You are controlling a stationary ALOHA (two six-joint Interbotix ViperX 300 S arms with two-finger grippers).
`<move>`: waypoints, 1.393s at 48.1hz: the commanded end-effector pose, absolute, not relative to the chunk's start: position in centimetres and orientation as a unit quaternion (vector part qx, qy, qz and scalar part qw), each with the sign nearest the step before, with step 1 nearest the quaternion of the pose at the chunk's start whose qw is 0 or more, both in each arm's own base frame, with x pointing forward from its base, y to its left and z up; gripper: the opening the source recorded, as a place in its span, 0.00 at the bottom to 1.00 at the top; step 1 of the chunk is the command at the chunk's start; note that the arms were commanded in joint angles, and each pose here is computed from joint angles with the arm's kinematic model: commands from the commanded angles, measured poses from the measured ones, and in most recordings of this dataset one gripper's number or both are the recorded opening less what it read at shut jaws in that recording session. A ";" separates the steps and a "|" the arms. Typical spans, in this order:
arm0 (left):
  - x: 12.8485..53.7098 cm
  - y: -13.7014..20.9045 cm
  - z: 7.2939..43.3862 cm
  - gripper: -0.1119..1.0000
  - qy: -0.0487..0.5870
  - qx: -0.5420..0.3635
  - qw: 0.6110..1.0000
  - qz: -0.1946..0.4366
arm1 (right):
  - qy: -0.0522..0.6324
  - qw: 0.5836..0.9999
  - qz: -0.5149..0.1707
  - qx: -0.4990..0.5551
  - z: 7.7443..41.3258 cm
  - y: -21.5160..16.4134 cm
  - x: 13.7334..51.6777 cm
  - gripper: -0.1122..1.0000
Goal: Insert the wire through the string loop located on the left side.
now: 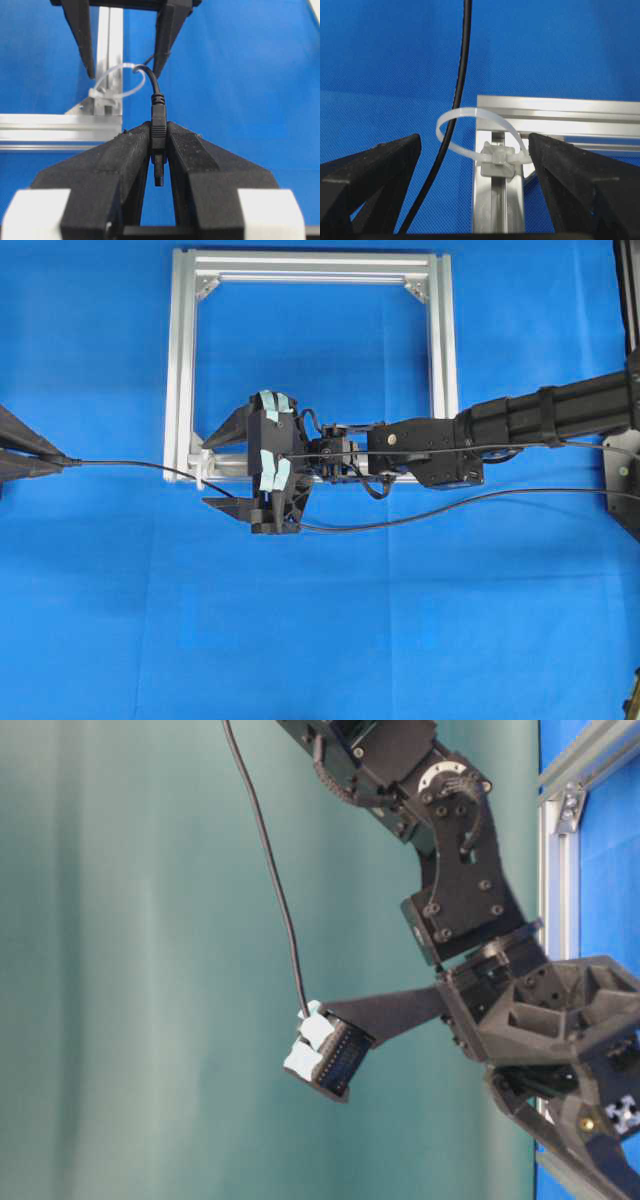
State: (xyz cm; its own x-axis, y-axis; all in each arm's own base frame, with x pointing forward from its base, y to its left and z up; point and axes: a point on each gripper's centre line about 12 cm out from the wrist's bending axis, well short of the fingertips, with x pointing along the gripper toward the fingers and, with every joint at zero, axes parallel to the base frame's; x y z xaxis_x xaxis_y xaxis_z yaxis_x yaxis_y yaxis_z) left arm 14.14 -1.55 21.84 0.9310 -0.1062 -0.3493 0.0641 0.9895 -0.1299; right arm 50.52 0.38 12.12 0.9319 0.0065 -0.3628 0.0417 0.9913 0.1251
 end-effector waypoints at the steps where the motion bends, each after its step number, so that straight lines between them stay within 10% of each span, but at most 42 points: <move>1: 14.4 -1.6 22.2 0.17 0.177 -0.058 0.982 -0.044 | 0.154 0.986 -0.007 0.065 14.7 0.4 51.0 0.97; 11: 14.4 -1.6 22.1 0.22 0.178 -0.058 0.981 -0.044 | 0.154 0.986 -0.008 0.065 14.7 0.3 51.0 0.97; 24: 14.4 -1.5 22.1 0.88 0.179 -0.057 0.981 -0.041 | 0.153 0.986 -0.007 0.065 14.7 0.4 51.0 0.97; 67: 14.6 -0.8 22.8 0.85 0.149 -0.059 0.987 -0.021 | 0.117 0.991 -0.008 0.061 24.5 -0.1 49.0 0.97</move>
State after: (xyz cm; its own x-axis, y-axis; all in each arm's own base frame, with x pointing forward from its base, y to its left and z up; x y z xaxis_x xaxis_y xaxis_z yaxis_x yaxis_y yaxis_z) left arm 14.39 -0.91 22.28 0.9504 -0.0638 -0.3045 0.0255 0.9914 -0.1281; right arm 49.02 0.01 21.58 0.9565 0.0008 -0.2918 0.0359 0.9921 0.1203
